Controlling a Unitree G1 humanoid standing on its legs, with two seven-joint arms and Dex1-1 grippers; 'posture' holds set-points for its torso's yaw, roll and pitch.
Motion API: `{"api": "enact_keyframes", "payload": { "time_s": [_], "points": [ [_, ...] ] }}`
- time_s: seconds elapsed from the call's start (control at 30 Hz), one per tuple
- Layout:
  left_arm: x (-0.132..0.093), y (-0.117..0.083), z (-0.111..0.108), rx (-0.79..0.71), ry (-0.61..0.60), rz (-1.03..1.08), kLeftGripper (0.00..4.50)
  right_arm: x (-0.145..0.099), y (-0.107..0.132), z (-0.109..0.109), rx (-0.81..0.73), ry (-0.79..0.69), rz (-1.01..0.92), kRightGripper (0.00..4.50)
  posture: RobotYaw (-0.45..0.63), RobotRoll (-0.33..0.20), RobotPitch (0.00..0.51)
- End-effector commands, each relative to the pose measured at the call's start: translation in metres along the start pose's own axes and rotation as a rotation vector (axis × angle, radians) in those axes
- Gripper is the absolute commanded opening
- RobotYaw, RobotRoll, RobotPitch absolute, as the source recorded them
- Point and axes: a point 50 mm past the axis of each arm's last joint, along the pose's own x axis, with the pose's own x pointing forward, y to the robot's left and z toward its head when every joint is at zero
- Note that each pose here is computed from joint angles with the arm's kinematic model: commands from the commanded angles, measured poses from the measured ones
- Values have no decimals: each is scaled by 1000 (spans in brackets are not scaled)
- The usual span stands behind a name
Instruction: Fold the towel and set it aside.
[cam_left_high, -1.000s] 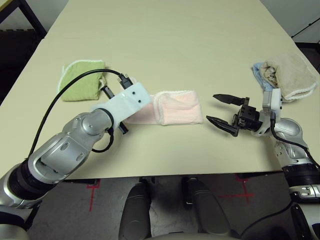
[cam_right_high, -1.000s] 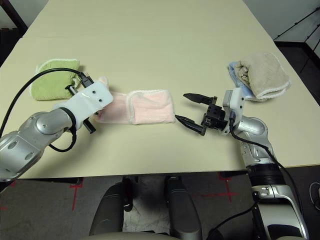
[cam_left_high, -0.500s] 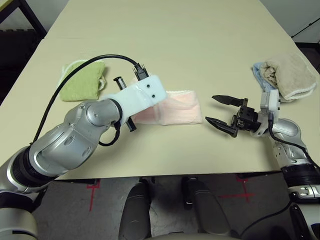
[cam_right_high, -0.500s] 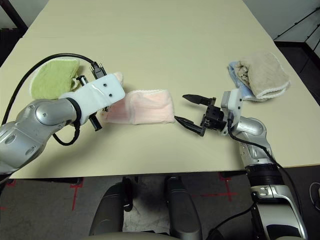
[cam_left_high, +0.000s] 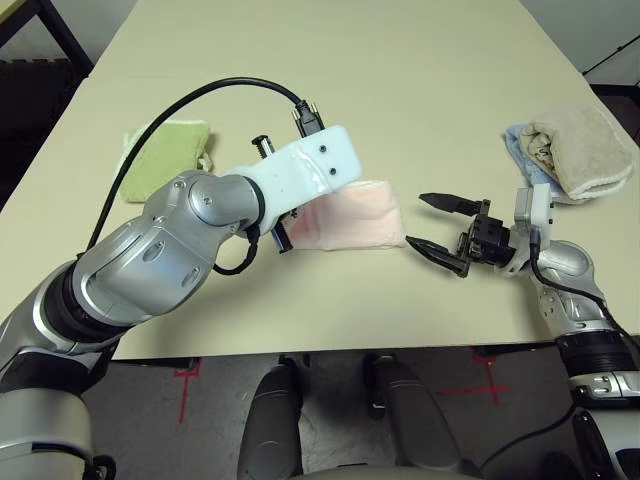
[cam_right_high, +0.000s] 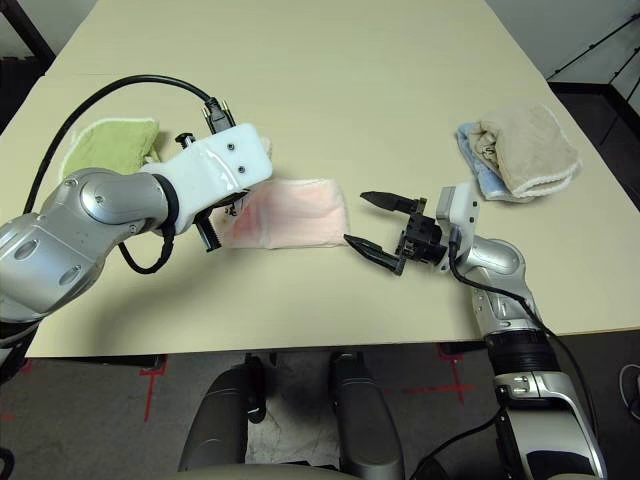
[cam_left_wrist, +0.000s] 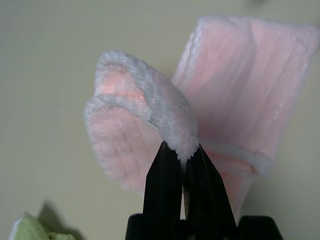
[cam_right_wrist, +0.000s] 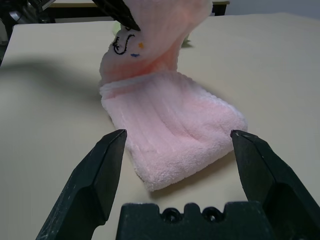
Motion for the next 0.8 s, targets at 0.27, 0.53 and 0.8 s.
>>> {"api": "enact_keyframes", "payload": {
  "time_s": [0.27, 0.53, 0.8],
  "points": [
    [3, -10, 10, -124, -26, -90, 15, 2, 3, -4, 11, 18, 20, 4500, -117, 0, 254],
    [5, -18, 12, -181, -36, -131, 15, 4, 3, -3, 23, 23, 42, 4500, -109, 0, 281],
    [15, -29, 8, -221, -37, -144, 15, 6, 0, 0, 24, 21, 50, 4500, -114, 0, 282]
  ]
}}
